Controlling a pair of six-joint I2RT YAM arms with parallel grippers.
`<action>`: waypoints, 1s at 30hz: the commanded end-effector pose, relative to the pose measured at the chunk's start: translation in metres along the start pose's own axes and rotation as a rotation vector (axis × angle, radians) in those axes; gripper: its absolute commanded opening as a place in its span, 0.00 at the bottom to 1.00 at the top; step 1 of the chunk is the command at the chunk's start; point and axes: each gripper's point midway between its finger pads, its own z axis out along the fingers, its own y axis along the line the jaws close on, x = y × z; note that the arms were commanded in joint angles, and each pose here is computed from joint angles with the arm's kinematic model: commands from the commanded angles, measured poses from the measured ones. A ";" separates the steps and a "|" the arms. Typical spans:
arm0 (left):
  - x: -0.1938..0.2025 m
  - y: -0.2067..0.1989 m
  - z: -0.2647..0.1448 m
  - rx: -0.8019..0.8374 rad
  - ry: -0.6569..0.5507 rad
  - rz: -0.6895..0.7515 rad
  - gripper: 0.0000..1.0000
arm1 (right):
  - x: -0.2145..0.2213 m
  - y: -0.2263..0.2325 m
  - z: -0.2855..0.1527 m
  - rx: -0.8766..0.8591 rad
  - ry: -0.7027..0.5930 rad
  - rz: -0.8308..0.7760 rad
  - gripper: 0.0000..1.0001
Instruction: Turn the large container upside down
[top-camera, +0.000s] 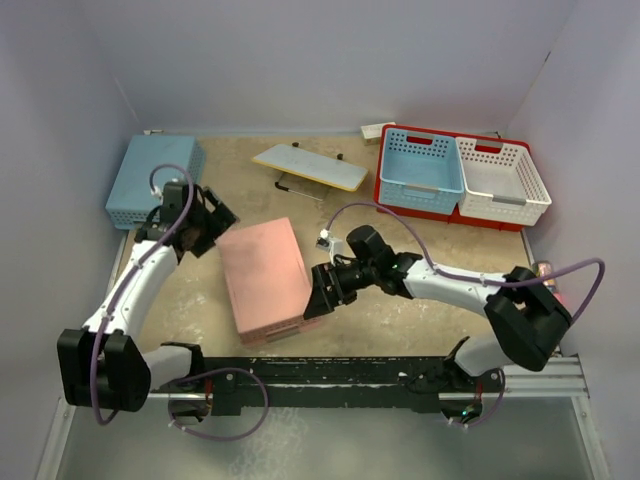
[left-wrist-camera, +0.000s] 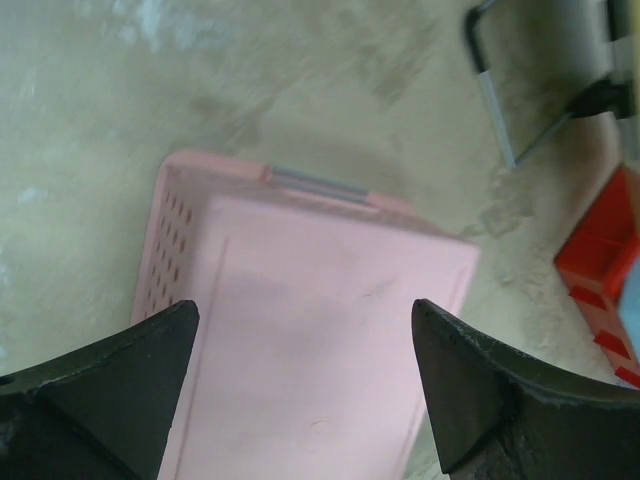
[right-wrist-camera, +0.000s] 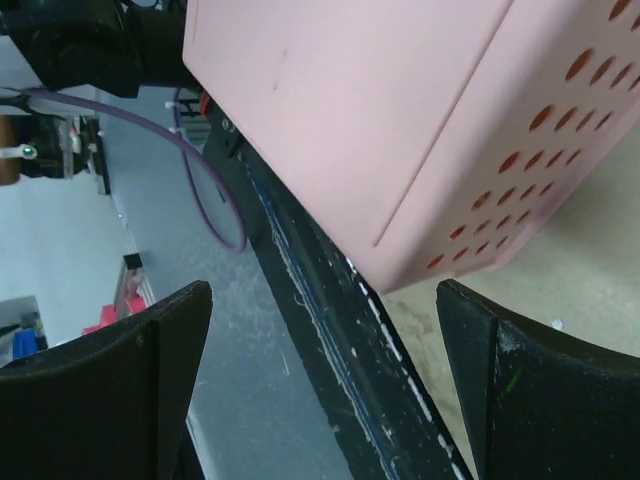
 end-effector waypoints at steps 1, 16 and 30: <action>-0.056 -0.052 -0.051 0.118 -0.153 0.233 0.84 | -0.003 -0.006 -0.025 0.145 -0.014 -0.112 0.96; -0.039 -0.035 -0.121 0.156 -0.163 0.330 0.85 | 0.009 -0.063 -0.015 0.409 -0.263 -0.200 0.95; -0.034 -0.015 -0.137 0.094 -0.163 0.358 0.84 | -0.133 -0.031 0.060 0.465 -0.471 -0.096 0.93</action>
